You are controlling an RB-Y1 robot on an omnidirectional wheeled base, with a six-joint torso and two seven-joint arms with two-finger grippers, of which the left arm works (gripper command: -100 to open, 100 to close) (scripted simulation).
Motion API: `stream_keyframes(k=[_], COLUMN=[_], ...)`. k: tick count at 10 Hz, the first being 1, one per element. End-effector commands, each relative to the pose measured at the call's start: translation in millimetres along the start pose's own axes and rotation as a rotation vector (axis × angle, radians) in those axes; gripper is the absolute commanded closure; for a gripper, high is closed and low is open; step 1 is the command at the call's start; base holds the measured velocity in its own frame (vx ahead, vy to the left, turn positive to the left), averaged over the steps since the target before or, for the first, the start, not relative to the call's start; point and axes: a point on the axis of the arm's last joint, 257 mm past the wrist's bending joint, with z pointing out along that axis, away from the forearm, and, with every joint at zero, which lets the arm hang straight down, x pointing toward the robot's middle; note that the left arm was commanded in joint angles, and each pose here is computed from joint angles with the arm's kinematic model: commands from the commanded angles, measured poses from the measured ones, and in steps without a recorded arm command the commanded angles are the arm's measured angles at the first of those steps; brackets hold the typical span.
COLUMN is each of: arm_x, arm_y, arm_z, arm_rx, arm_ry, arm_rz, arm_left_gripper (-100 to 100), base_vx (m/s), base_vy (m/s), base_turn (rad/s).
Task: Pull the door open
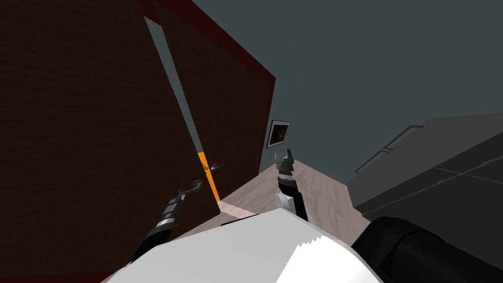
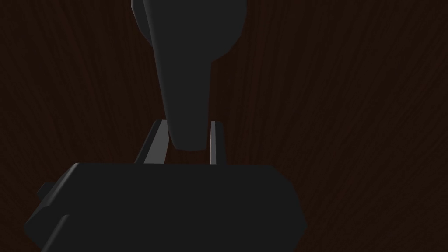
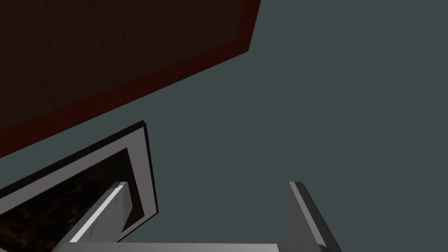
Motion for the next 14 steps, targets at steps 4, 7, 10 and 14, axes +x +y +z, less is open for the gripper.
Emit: stream_keyframes(k=[4, 7, 10, 14], arm_x=[3.5, 12.4, 20.6, 10.0], arm_y=[-2.1, -2.0, -1.3, -0.6], arm_z=[-5.0, -14.6, -24.1, -43.5], arm_rx=[0.002, 0.006, 0.007, 0.006], arm_ry=[0.027, 0.083, 0.134, 0.171], arm_rz=[-0.001, -0.006, -0.013, -0.004], arm_left_gripper=[100, 100, 100, 100], base_vx=[-0.081, -0.205, -0.212, -0.170], base_vy=[0.016, 0.041, 0.035, 0.037], base_turn=[-0.050, -0.120, -0.109, -0.098])
